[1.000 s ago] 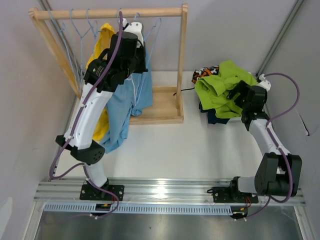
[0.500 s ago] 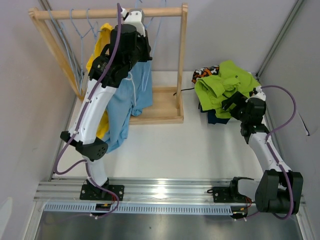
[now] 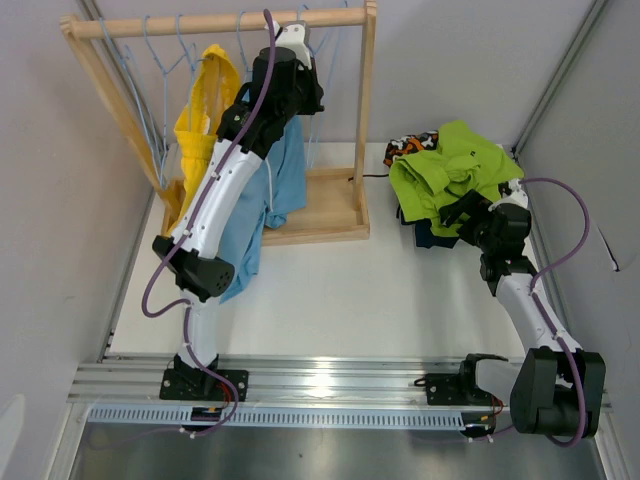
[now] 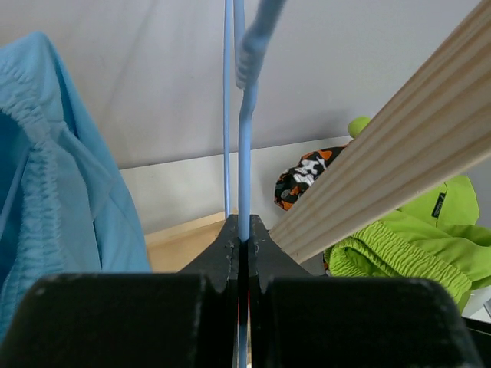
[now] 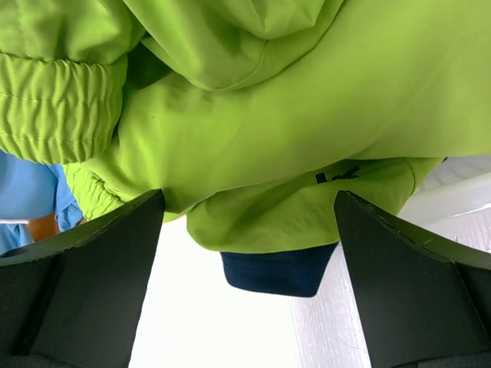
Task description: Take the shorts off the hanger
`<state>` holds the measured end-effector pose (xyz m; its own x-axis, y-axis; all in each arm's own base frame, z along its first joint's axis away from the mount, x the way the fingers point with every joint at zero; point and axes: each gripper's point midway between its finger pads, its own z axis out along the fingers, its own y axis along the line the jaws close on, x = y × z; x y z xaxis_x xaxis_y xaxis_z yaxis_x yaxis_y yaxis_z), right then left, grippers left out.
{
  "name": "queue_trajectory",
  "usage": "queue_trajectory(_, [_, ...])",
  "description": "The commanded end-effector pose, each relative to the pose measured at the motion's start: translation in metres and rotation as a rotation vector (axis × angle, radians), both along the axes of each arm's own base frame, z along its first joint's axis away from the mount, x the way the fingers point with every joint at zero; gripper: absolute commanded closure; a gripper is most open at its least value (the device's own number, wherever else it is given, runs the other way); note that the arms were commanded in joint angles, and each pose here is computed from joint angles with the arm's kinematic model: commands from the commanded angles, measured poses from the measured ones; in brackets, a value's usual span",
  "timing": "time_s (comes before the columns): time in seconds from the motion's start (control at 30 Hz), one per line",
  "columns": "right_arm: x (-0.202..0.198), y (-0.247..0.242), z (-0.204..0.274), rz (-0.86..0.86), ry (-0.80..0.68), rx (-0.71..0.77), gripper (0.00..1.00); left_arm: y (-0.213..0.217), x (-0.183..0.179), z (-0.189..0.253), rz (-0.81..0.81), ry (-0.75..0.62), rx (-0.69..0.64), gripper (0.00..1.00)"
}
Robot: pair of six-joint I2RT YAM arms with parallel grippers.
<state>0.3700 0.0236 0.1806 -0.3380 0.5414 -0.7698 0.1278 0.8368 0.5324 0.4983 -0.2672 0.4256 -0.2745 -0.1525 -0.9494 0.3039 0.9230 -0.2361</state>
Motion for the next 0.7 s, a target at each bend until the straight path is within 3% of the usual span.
queue_trajectory(0.0, [0.001,0.007,0.013,0.026,-0.058,0.011,0.01,-0.002,-0.007,0.031,-0.017,-0.061,-0.076,1.00])
queue_trajectory(0.13, [0.003,0.011,0.011,0.038,-0.056,0.017,0.01,-0.004,-0.028,0.025,-0.024,-0.044,-0.011,1.00])
queue_trajectory(0.27, [0.001,0.016,0.012,0.041,-0.056,0.021,0.00,-0.003,-0.064,0.045,-0.050,-0.069,0.000,0.88])
queue_trajectory(0.3, [0.000,0.017,0.013,0.042,-0.057,0.020,0.01,-0.001,-0.079,0.054,-0.066,-0.079,-0.002,0.79])
queue_trajectory(0.5, [-0.007,0.014,0.026,0.007,-0.081,0.008,0.01,0.017,-0.137,0.079,-0.119,-0.097,-0.012,0.51])
queue_trajectory(0.6, [-0.012,0.025,0.036,0.037,-0.098,0.011,0.01,0.046,-0.163,0.106,-0.083,-0.156,-0.018,0.28])
queue_trajectory(0.67, [-0.015,0.031,0.039,0.050,-0.101,0.012,0.01,0.069,-0.176,0.124,-0.031,-0.212,-0.006,0.20])
